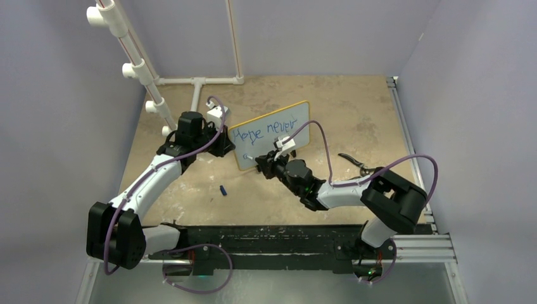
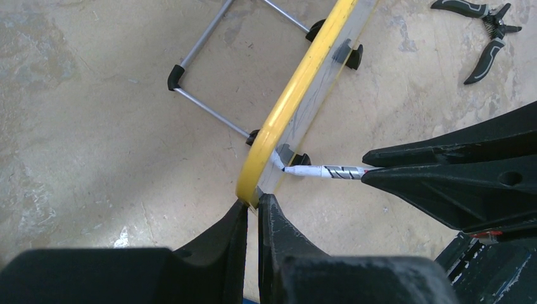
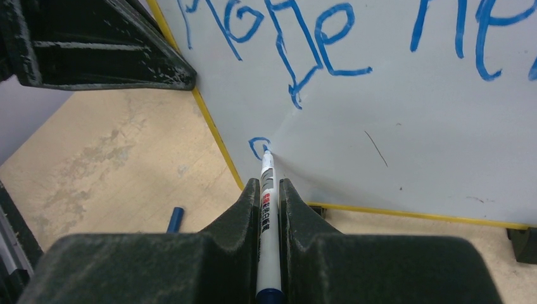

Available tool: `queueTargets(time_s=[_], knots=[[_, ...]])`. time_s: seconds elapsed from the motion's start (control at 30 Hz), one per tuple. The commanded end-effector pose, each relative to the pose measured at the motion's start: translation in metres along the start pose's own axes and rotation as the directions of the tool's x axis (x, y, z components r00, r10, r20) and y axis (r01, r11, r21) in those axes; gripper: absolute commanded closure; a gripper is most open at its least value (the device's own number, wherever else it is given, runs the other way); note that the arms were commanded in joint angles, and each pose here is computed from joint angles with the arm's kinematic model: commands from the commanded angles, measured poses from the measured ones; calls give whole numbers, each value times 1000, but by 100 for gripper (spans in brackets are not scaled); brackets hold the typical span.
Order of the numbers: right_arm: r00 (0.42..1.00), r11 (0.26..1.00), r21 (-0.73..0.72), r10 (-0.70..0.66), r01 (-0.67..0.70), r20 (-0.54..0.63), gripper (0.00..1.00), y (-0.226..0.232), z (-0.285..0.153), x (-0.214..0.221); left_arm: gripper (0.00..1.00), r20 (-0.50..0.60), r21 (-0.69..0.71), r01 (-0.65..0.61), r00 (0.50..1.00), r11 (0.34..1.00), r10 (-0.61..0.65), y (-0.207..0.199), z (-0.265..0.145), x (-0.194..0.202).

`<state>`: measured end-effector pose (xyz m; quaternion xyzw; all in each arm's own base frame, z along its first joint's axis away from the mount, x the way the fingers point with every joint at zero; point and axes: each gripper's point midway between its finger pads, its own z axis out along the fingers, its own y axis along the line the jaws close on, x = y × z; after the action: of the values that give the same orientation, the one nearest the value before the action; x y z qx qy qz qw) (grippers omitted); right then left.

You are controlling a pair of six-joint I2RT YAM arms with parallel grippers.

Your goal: Write a sentence on the whiteboard

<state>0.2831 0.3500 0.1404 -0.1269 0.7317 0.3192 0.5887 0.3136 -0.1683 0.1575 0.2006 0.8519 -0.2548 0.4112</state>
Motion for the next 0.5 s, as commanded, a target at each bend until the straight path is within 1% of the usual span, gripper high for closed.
queueTargets(time_s=[0.0, 0.27, 0.47], knots=[[1000, 999, 49, -14, 15, -19, 100, -9, -4, 14, 100, 20, 47, -17, 1000, 999, 16, -10, 2, -6], [998, 999, 34, -19, 21, -55, 100, -3, -6, 30, 100, 19, 50, -18, 1000, 999, 17, -11, 3, -6], [999, 1000, -5, -25, 25, -35, 100, 12, 2, 25, 100, 17, 49, -18, 1000, 999, 17, -10, 3, -5]])
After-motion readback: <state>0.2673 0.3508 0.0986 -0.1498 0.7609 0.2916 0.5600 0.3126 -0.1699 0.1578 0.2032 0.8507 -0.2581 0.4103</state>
